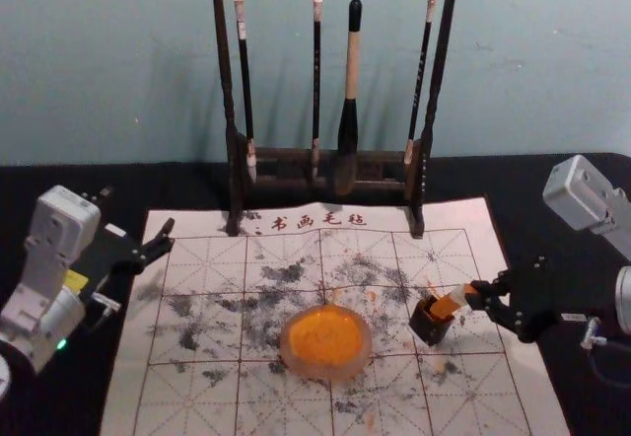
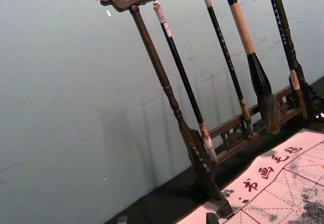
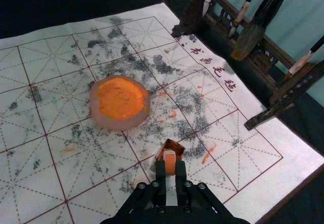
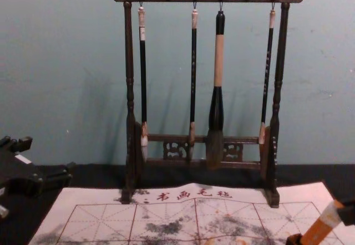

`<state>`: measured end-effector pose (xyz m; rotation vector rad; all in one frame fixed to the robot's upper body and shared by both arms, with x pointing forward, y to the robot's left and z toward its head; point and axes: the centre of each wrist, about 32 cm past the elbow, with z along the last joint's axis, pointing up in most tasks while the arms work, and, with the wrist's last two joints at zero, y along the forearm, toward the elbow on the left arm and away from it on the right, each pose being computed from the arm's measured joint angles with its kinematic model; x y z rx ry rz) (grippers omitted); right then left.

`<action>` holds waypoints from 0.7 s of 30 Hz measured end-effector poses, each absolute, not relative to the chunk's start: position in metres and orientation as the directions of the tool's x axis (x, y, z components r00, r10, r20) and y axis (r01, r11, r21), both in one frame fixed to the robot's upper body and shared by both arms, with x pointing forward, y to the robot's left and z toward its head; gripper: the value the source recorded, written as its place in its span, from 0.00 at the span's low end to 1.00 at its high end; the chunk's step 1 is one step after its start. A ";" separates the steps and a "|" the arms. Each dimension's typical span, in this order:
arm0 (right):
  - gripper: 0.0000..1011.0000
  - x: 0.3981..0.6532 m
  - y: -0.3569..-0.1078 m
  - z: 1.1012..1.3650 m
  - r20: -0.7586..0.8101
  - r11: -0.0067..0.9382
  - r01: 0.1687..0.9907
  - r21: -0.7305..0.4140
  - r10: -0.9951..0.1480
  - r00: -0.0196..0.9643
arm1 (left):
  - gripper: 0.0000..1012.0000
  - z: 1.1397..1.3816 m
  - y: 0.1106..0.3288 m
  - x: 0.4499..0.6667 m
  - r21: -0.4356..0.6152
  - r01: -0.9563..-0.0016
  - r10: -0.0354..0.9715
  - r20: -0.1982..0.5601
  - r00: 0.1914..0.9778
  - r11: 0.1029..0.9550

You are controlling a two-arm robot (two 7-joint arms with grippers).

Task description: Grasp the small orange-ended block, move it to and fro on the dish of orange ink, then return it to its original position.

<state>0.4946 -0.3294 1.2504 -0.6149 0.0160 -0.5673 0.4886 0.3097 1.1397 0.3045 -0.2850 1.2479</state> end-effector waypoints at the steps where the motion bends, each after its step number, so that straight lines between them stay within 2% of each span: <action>1: 0.08 0.495 -0.329 1.250 0.150 0.669 0.499 -0.550 -0.509 0.848 | 0.99 1.140 0.310 0.489 0.070 -0.955 0.880 0.374 0.292 0.287; 21: 0.08 0.503 -0.325 1.239 0.126 0.663 0.484 -0.571 -0.512 0.850 | 0.99 1.140 0.310 0.489 0.070 -0.955 0.880 0.374 0.292 0.287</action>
